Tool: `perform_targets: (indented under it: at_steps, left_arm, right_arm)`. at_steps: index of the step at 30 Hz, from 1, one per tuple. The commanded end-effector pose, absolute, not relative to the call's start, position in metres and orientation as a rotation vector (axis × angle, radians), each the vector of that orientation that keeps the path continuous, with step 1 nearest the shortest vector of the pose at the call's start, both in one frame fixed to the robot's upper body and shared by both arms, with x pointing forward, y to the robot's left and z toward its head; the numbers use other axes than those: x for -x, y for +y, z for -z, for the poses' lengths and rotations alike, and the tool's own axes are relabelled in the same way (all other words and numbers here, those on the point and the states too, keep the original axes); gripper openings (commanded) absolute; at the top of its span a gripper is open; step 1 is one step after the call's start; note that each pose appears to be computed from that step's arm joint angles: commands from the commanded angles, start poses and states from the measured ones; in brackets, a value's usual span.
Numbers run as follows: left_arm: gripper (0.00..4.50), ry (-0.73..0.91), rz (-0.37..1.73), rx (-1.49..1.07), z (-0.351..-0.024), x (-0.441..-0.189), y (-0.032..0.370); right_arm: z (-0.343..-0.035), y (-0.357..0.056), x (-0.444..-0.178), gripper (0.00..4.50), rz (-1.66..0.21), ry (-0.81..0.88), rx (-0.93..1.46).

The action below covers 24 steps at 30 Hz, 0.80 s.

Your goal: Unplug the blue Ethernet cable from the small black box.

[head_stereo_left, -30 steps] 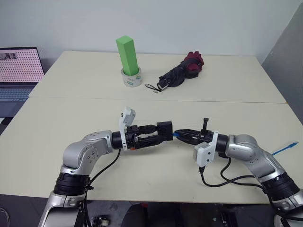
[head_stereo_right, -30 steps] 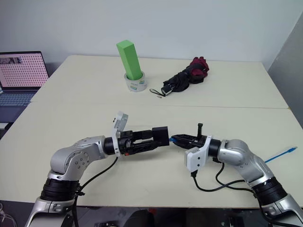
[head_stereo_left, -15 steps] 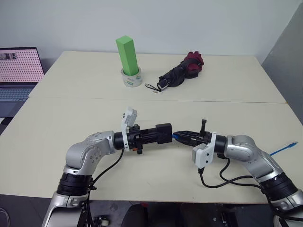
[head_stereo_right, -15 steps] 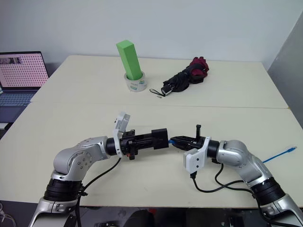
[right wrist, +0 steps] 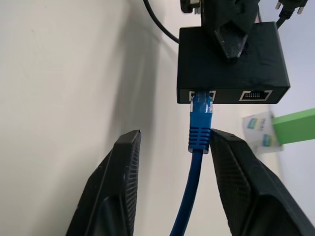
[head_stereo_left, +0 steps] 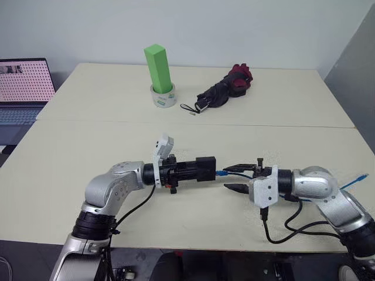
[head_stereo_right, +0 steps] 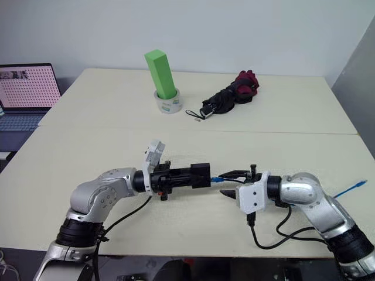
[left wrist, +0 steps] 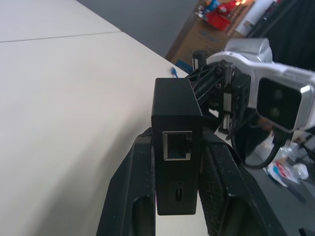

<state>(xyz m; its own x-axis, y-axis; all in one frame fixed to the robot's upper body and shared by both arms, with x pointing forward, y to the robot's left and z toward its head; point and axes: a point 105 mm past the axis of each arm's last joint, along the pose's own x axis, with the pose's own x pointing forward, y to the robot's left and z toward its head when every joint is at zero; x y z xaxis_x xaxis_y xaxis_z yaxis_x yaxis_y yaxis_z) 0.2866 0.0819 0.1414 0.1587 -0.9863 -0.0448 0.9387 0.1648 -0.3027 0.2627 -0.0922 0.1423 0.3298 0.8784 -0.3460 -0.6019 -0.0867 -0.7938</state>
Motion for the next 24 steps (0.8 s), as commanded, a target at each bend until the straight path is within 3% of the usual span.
perform_targets:
  at_steps: [1,3,8,24]
  left_arm:
    - [0.79,0.194,1.457,0.130,-0.153,-0.285,0.083]
    - [0.79,0.183,1.490,0.103,-0.155,-0.283,0.083]
    - [0.79,0.168,1.530,0.068,-0.159,-0.278,0.082]
    - [0.79,0.155,1.545,0.044,-0.161,-0.273,0.081]
  right_arm:
    - [-0.173,-0.090,-0.252,2.15,-1.277,-0.162,0.643]
    - [-0.175,-0.085,-0.247,2.15,-1.304,-0.046,0.443]
    - [-0.172,-0.080,-0.246,2.15,-1.322,0.111,0.248]
    - [-0.163,-0.077,-0.258,2.15,-1.332,0.240,0.128]
